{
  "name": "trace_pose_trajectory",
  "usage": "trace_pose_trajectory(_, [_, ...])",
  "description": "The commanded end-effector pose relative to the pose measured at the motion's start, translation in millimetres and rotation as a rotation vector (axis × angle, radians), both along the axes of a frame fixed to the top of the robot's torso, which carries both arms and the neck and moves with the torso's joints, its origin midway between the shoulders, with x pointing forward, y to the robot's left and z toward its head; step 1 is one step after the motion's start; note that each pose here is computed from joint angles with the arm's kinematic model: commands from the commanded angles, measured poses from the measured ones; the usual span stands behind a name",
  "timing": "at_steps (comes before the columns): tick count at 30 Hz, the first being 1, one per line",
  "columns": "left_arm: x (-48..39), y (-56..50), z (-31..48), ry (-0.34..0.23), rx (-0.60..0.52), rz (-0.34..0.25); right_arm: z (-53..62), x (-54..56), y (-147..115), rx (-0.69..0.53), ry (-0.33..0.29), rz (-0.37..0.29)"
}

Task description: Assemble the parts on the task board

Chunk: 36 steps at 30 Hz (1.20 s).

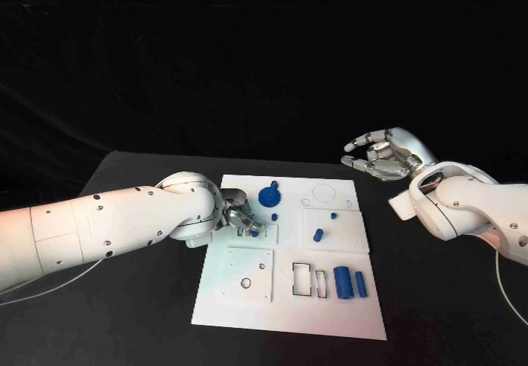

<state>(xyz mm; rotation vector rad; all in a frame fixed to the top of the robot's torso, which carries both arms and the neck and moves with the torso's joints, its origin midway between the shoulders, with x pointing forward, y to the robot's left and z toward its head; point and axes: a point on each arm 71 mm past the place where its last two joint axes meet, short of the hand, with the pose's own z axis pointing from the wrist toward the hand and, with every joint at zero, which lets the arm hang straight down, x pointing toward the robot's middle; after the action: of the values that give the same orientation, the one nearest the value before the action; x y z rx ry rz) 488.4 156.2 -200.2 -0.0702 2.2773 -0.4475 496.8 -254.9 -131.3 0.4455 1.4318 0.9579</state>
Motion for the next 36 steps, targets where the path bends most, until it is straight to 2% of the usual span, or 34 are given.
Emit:
trace_pose_trajectory(1, [-1.8, -0.6, -1.8, 0.01, -0.014, 0.005, 0.4, -0.3, 1, -0.006, -0.01, 0.01])
trace_pose_trajectory(6, [-1.4, 0.9, 1.2, 0.001, -0.024, 0.014, 0.3, 0.0, 1, -0.006, -0.011, 0.01])
trace_pose_trajectory(10, [-0.5, 1.8, 7.0, -0.004, -0.044, 0.022, 0.3, 0.3, 1, -0.007, -0.011, 0.008])
trace_pose_trajectory(16, [1.7, 3.3, 23.0, -0.013, -0.107, 0.047, 0.1, 1.3, 0, -0.008, -0.012, 0.006])
trace_pose_trajectory(19, [4.0, 6.0, 34.2, -0.022, -0.139, 0.06, -0.2, 1.9, -1, -0.009, -0.011, 0.004])
trace_pose_trajectory(23, [11.4, 13.1, 52.5, -0.041, -0.151, 0.069, -0.4, 2.4, -2, -0.011, -0.01, 0.001])
trace_pose_trajectory(26, [22.0, 21.8, 68.3, -0.063, -0.14, 0.077, -0.6, 2.7, -2, -0.011, -0.01, -0.001])
trace_pose_trajectory(28, [30.5, 27.5, 76.1, -0.081, -0.125, 0.086, -0.7, 3.1, -2, -0.012, -0.009, 0.0])
trace_pose_trajectory(31, [40.0, 31.9, 80.9, -0.1, -0.104, 0.097, -0.9, 3.4, -1, -0.012, -0.008, 0.001])
trace_pose_trajectory(36, [50.4, 34.8, 79.3, -0.101, -0.059, 0.098, -1.0, 3.5, -1, -0.012, -0.007, 0.001])
